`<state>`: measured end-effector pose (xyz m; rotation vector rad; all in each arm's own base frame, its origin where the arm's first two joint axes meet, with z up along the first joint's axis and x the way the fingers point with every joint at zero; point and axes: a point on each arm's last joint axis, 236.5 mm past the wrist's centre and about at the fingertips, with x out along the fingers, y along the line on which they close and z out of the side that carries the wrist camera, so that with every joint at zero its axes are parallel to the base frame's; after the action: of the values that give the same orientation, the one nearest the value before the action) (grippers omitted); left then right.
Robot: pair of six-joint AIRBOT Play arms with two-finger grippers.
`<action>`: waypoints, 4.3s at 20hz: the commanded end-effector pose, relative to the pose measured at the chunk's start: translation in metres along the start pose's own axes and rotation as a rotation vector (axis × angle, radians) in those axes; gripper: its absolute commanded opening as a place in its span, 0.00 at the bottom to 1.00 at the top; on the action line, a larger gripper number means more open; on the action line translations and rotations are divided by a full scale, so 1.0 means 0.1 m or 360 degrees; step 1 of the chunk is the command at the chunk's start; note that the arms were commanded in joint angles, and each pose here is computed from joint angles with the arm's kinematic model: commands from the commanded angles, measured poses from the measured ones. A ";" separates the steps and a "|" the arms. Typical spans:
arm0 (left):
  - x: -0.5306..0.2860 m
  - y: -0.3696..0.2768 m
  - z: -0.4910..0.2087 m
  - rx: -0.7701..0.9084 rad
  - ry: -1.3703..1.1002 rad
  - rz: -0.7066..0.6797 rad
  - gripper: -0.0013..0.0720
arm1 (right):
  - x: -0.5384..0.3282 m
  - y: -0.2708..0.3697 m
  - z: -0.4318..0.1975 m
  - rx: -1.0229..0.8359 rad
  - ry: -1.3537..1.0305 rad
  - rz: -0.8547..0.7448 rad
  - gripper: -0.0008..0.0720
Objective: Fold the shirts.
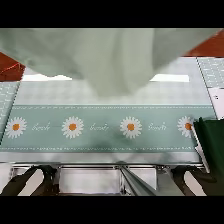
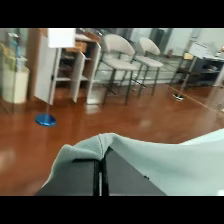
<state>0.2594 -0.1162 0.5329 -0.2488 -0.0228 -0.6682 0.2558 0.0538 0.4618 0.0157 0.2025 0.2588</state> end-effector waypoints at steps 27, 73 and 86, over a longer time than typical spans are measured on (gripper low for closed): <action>0.53 2.88 -4.04 -0.0813 0.0789 0.1006 0.04 | 3.19 -0.05 -3.01 0.0809 0.0858 0.0417 0.05; -0.76 2.46 -6.02 -0.1869 0.1707 0.0822 0.04 | 0.69 -1.28 -5.09 0.1653 0.1518 -0.0433 0.58; -0.76 2.44 -6.01 -0.1862 0.1715 0.0806 0.04 | 1.06 -0.32 -5.62 0.1770 0.1699 -0.0119 0.58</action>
<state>0.3147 -0.0267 -0.1124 -0.9446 1.4533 -0.1640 0.2277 0.0337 -0.1016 0.9923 1.4331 0.0269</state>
